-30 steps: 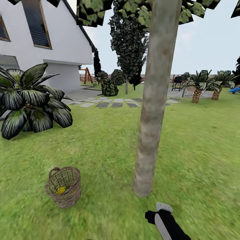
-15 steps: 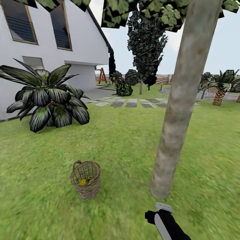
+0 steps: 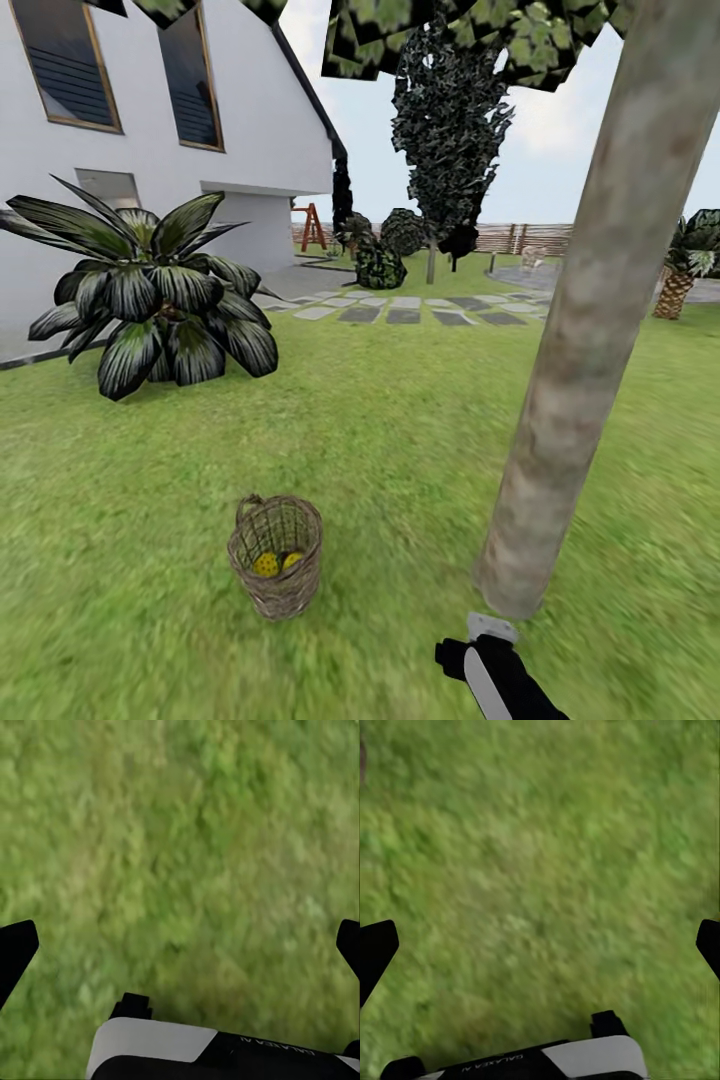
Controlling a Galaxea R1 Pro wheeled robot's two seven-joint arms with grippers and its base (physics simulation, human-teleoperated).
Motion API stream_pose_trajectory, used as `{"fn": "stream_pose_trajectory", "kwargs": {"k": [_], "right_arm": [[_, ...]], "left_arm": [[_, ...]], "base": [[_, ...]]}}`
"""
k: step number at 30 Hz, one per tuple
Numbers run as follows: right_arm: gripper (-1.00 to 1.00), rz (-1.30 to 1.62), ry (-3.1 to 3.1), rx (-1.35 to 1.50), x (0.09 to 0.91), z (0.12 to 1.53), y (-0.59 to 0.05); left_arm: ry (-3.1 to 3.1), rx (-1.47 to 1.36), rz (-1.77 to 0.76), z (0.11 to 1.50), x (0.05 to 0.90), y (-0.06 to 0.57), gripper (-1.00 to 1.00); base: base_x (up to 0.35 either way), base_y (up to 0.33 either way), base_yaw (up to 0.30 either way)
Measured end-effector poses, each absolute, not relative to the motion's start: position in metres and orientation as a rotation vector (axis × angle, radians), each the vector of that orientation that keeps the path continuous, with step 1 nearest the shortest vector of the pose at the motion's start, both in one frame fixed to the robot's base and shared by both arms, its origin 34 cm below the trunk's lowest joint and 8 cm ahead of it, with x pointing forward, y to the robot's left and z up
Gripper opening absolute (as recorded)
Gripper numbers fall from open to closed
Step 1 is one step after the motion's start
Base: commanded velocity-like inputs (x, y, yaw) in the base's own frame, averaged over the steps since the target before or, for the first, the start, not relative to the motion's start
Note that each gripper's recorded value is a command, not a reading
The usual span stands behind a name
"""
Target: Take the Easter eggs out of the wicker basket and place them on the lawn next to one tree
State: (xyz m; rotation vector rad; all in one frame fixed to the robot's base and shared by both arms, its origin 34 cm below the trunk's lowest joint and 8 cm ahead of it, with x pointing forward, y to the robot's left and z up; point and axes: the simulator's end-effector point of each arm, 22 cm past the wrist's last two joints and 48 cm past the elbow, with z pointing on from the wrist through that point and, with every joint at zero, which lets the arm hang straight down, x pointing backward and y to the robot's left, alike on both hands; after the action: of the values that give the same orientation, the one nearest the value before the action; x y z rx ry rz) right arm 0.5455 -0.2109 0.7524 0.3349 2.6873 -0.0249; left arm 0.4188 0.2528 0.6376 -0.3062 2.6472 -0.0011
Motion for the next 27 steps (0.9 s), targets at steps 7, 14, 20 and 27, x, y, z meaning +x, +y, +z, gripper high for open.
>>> {"fn": "stream_pose_trajectory", "kwargs": {"k": [7, 14, 20, 27], "right_arm": [[1.00, -0.051, 2.696, 0.336, 0.528, 0.741, -0.217], [1.00, -0.055, 2.685, 0.342, 0.526, 0.740, -0.219], [1.00, -0.047, 2.684, 0.353, 0.526, 0.739, -0.217], [1.00, -0.047, 2.683, 0.356, 0.526, 0.739, -0.218]], "left_arm": [[2.647, -0.306, -0.001, 0.638, 0.419, 0.253, 1.00], [2.647, -0.306, -0.001, 0.638, 0.419, 0.253, 1.00], [2.647, -0.306, -0.001, 0.638, 0.419, 0.253, 1.00], [2.647, -0.306, -0.001, 0.638, 0.419, 0.253, 1.00]], "base": [[0.267, 0.210, 0.002], [0.271, 0.204, 0.000], [0.271, 0.202, 0.000], [0.271, 0.198, 0.000]]}}
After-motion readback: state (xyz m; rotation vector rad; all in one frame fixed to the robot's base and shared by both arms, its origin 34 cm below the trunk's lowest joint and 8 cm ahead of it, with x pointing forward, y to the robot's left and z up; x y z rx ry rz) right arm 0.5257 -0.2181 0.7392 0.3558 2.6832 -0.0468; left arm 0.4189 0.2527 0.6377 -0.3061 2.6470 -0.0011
